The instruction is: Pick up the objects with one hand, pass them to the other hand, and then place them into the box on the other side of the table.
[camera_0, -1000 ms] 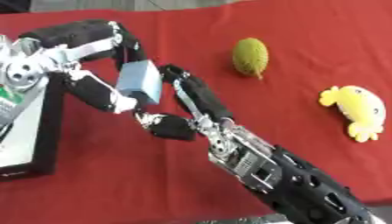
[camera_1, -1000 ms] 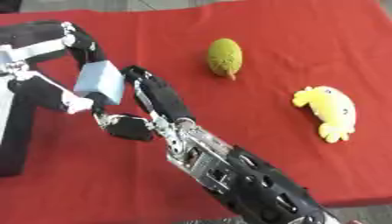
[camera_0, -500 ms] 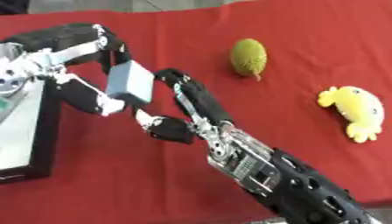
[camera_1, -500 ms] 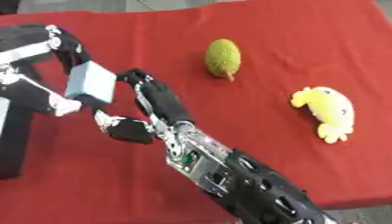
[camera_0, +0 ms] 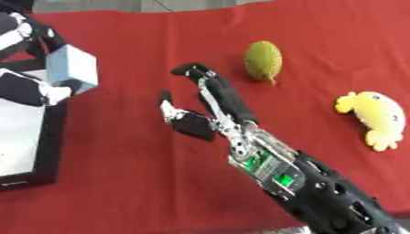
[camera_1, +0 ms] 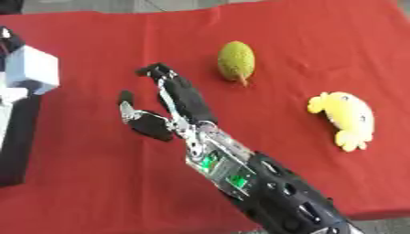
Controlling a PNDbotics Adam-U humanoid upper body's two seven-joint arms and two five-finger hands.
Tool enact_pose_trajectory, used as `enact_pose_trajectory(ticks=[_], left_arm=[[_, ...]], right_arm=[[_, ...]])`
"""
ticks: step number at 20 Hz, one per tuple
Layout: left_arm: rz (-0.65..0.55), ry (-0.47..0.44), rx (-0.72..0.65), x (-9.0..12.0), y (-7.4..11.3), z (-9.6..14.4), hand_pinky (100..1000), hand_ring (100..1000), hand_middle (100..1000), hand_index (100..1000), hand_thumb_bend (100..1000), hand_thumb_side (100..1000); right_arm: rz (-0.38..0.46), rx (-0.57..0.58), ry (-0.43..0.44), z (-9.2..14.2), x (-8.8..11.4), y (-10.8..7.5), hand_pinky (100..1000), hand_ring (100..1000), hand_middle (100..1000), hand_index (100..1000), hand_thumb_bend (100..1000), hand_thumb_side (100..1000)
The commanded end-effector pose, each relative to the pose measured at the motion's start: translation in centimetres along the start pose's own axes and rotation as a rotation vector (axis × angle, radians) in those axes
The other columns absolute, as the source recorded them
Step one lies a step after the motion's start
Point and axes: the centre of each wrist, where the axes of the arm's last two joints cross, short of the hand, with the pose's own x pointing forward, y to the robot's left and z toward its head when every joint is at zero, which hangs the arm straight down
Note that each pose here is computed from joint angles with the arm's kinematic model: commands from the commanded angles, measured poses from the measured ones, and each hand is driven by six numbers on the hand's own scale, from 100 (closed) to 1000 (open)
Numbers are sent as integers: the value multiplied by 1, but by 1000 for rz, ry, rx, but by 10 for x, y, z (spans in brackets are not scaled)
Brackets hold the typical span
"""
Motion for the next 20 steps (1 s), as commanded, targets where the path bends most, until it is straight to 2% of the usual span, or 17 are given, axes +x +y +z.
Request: enact_pose_trajectory(ticks=[1, 10, 20], left_arm=[[-7, 87, 89, -21, 20, 13, 707, 522, 348, 363, 234, 100], [33, 297, 148, -75, 13, 28, 708, 525, 353, 372, 228, 100], [80, 430, 120, -111, -3, 25, 710, 530, 363, 389, 210, 100]], right_arm=[[-10, -45, -34, -3, 6, -15, 799, 835, 836, 830, 100, 599], [-19, -88, -62, -4, 11, -29, 799, 833, 833, 827, 100, 577], [-38, -144, -99, -3, 19, -44, 798, 828, 829, 823, 100, 556]])
